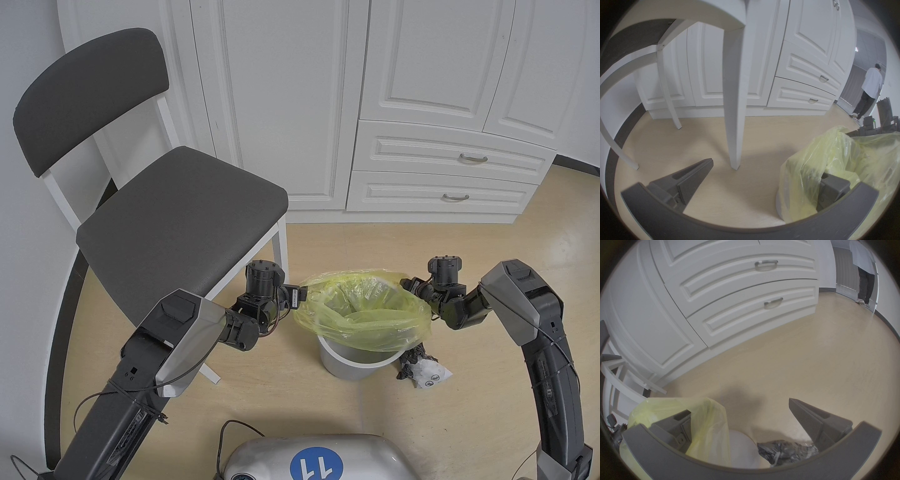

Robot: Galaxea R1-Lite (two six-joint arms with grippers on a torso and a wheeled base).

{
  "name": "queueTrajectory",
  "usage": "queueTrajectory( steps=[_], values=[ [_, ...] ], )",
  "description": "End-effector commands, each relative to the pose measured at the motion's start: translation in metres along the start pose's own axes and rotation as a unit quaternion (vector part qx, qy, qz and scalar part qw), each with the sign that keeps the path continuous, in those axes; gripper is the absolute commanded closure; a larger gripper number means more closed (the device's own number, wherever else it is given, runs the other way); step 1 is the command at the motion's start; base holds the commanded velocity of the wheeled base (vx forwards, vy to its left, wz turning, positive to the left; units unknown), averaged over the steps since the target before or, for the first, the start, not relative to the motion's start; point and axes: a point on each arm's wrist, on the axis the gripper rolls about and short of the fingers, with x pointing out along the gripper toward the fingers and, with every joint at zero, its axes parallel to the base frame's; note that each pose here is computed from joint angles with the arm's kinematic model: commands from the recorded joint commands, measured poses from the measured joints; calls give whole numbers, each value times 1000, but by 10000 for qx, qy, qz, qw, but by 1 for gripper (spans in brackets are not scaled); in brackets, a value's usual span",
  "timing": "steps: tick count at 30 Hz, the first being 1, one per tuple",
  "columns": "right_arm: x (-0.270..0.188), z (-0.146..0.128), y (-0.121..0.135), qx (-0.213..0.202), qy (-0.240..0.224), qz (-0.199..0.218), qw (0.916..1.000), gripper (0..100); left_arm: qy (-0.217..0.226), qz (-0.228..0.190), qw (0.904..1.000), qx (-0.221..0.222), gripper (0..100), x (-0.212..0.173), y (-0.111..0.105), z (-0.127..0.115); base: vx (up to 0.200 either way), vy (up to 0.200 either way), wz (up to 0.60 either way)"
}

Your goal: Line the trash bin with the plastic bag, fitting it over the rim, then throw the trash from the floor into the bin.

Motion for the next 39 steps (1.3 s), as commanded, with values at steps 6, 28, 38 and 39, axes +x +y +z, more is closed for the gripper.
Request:
queueTrajectory(
  steps=[6, 28, 38, 39],
  values=[
    [-41, 45, 15, -32, 38, 22, 10000, 0, -79, 172, 9998, -22, 0, -23, -9, 42, 0, 0, 0],
    [-154, 46, 1, -2299, 1019, 876, 9639, 0, 1027, -358, 9930, 467, 0, -112, -39, 37, 0, 0, 0],
    [-169, 33, 16, -2604, 923, 1456, 9500, 0, 1267, -475, 9881, 738, 0, -116, -48, 18, 0, 0, 0],
    [-171, 35, 16, -2560, 906, 1490, 9508, 0, 1267, -475, 9881, 738, 0, -116, -48, 18, 0, 0, 0]
  ],
)
